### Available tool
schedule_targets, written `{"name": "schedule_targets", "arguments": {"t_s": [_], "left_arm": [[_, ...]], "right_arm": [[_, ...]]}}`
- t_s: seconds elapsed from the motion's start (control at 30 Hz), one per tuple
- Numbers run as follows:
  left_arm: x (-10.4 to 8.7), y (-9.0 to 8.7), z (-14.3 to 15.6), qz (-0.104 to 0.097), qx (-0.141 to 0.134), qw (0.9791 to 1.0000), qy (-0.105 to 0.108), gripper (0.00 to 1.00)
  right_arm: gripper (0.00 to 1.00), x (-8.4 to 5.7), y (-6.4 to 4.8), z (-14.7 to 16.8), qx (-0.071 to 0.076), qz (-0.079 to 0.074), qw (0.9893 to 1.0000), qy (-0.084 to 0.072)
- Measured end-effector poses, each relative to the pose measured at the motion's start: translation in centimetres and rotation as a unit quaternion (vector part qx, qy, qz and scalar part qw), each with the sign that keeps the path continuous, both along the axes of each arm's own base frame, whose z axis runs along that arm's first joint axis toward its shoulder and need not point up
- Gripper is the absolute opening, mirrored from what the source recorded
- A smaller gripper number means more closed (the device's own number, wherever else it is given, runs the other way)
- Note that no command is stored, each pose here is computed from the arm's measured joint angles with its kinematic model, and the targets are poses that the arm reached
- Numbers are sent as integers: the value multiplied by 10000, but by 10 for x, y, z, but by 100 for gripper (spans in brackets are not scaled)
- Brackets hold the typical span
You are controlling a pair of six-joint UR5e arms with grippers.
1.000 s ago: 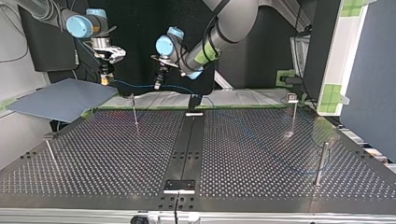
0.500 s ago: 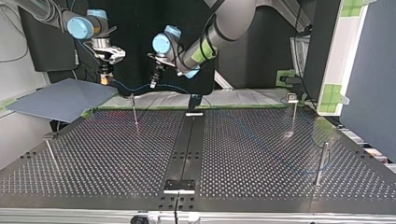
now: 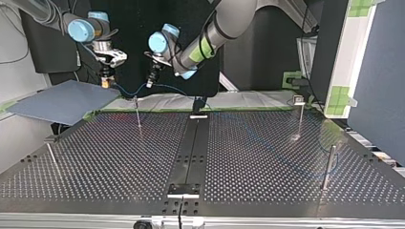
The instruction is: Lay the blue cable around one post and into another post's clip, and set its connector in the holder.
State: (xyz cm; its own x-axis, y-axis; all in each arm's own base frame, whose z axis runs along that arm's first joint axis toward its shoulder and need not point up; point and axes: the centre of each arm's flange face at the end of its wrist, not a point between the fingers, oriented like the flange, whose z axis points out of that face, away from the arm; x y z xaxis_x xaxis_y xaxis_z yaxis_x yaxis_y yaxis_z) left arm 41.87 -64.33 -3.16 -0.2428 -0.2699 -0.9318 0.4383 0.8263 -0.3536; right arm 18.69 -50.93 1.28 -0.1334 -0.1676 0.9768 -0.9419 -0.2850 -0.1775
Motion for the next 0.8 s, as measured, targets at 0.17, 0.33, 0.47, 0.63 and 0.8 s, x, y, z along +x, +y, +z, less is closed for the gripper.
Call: {"name": "schedule_targets", "arguments": {"t_s": [0.17, 0.33, 0.47, 0.63, 0.8], "left_arm": [[2, -1, 2, 30, 25, 10000, 12, 1], [5, 1, 2, 50, 37, 10000, 22, 1], [9, 2, 3, 67, 28, 10000, 16, 1], [17, 0, 8, 89, 27, 10000, 16, 1], [25, -3, 16, 105, 16, 9999, 9, 1]], "right_arm": [[0, 1, -6, -5, 72, 44, 10000, 29], [0, 3, -13, -17, 162, 105, 9998, 62], [0, 5, -21, -29, 216, 161, 9996, 71], [0, 6, -32, -30, 158, 226, 9996, 63], [0, 7, -41, -27, 76, 269, 9996, 56]]}}
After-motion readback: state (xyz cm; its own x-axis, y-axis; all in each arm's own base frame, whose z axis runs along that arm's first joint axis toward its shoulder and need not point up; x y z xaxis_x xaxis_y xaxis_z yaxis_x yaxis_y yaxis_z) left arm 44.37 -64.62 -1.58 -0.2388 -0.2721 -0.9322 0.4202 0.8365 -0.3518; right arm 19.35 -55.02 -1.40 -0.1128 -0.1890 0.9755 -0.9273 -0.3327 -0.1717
